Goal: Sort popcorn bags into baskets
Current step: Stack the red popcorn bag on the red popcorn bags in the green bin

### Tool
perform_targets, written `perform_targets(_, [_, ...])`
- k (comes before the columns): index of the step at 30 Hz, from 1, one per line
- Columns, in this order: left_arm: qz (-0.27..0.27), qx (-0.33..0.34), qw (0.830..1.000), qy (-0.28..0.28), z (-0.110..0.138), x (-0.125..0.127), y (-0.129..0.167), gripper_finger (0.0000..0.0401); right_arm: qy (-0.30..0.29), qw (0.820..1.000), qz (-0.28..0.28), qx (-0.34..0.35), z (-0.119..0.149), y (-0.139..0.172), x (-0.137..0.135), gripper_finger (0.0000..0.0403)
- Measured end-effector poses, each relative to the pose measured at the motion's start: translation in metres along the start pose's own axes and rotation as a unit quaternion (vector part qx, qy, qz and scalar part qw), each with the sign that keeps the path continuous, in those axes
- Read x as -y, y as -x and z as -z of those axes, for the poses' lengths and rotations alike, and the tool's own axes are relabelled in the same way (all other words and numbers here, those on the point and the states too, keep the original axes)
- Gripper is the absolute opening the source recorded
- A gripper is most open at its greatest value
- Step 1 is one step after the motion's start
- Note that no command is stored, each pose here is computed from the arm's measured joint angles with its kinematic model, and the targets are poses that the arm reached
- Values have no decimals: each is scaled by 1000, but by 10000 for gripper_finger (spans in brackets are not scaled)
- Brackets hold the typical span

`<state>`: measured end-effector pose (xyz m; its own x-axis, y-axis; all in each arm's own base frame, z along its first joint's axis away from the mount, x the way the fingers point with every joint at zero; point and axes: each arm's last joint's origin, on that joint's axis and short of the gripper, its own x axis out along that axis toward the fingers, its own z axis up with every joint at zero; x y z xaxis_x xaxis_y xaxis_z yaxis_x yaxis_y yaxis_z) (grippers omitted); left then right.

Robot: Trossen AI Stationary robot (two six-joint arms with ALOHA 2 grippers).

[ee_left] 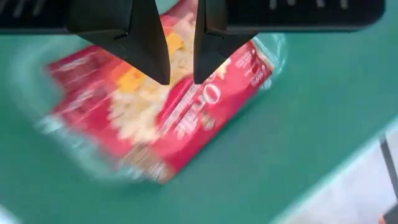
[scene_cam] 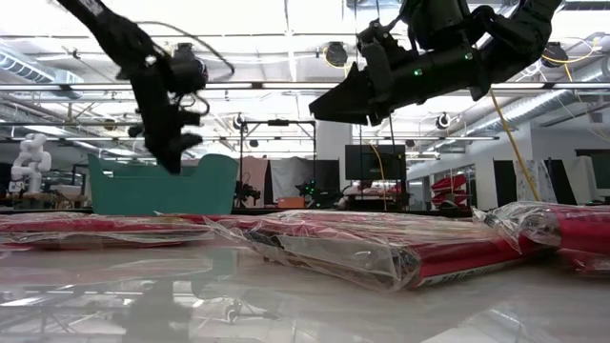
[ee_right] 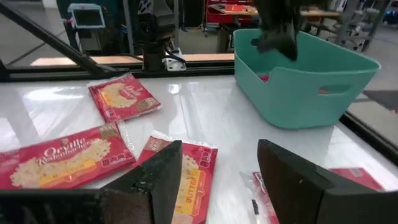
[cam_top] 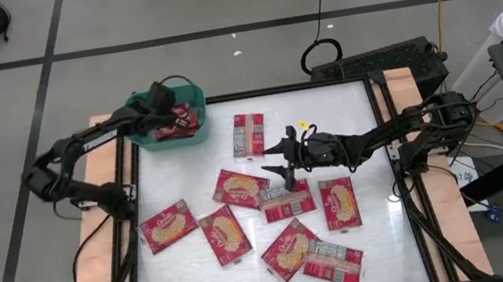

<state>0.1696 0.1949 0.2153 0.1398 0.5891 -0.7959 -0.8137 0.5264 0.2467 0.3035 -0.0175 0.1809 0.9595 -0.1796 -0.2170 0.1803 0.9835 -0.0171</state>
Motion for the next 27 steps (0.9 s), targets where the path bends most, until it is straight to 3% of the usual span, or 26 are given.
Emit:
perform_targets(4, [29, 68, 997, -13, 0, 11, 39, 76, -25, 999, 22, -19, 4, 0, 1, 201])
perform_targets(11, [116, 147, 981, -41, 32, 41, 88, 76, -53, 997, -2, -63, 13, 4, -18, 201])
perform_targets(20, [224, 244, 938, -102, 65, 80, 106, 76, -56, 986, -30, -152, 10, 4, -46, 201])
perform_targets(27, [276, 256, 920, -109, 83, 99, 108, 76, -50, 971, -42, -232, 19, 13, -62, 210])
